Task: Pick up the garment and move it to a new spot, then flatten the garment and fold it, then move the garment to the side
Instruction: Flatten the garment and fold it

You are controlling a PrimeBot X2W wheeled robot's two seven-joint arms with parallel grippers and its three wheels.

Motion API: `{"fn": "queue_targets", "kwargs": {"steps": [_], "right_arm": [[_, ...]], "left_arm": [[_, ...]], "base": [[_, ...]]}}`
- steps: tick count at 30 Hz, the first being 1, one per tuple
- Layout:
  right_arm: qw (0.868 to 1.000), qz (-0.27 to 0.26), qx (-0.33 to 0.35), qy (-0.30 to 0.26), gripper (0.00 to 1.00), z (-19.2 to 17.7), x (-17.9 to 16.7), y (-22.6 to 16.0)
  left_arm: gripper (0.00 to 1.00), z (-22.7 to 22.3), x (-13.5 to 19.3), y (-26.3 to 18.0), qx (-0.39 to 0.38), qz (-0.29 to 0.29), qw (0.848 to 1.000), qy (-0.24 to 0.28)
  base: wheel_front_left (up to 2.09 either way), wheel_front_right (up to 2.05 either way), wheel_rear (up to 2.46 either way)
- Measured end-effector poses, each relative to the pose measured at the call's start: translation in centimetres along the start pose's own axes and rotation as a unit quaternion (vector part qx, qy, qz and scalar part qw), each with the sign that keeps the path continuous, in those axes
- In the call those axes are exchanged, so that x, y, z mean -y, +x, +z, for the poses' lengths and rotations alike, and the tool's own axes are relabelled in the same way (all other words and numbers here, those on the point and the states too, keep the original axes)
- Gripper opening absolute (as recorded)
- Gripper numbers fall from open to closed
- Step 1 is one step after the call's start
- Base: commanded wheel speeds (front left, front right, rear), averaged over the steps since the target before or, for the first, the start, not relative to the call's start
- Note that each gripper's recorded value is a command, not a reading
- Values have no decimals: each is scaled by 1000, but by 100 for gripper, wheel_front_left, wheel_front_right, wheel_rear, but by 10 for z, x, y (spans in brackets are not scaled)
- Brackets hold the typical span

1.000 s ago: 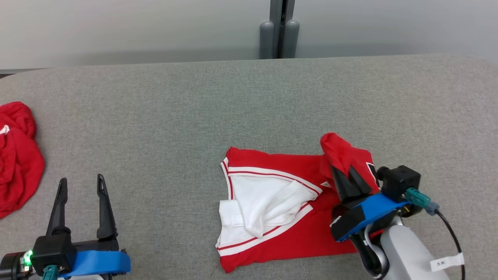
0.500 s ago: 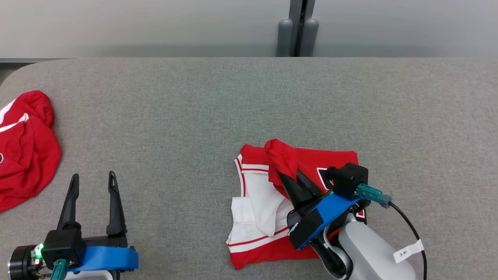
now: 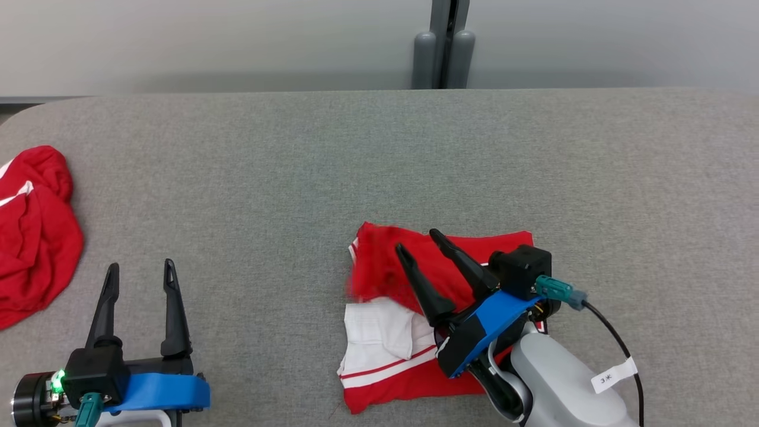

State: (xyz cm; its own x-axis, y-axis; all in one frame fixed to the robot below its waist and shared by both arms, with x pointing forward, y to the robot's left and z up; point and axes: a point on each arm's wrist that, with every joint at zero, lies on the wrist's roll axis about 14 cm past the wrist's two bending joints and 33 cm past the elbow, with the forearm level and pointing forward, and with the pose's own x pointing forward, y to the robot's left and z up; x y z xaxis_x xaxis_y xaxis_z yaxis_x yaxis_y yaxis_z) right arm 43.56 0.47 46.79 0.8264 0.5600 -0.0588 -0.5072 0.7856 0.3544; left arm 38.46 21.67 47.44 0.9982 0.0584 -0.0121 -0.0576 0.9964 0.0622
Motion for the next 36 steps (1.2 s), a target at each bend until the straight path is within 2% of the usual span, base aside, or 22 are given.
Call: {"fn": "queue_targets", "kwargs": {"steps": [4, 8, 15, 22, 28, 36], "right_arm": [[1000, -5, 7, -18, 100, 5, 2, -7], [998, -17, 55, -29, 100, 34, 7, -14], [983, -109, 127, -72, 100, 78, 63, -62], [962, -187, 161, -117, 100, 100, 98, -116], [952, -234, 156, -123, 100, 91, 109, -151], [954, -242, 128, -123, 100, 65, 97, -167]], "left_arm": [[100, 4, 3, 2, 7, -6, 1000, 0], [100, 8, 8, 3, 13, -12, 1000, -1], [100, 12, 18, 2, 19, -26, 999, -4], [100, 23, 22, 0, 35, -33, 999, -3], [100, 22, 23, -10, 32, -38, 999, 5], [100, 11, 24, -30, 13, -44, 999, 12]], "base": [[0, 0, 0], [0, 0, 0], [0, 0, 0], [0, 0, 0], [0, 0, 0], [0, 0, 0]]}}
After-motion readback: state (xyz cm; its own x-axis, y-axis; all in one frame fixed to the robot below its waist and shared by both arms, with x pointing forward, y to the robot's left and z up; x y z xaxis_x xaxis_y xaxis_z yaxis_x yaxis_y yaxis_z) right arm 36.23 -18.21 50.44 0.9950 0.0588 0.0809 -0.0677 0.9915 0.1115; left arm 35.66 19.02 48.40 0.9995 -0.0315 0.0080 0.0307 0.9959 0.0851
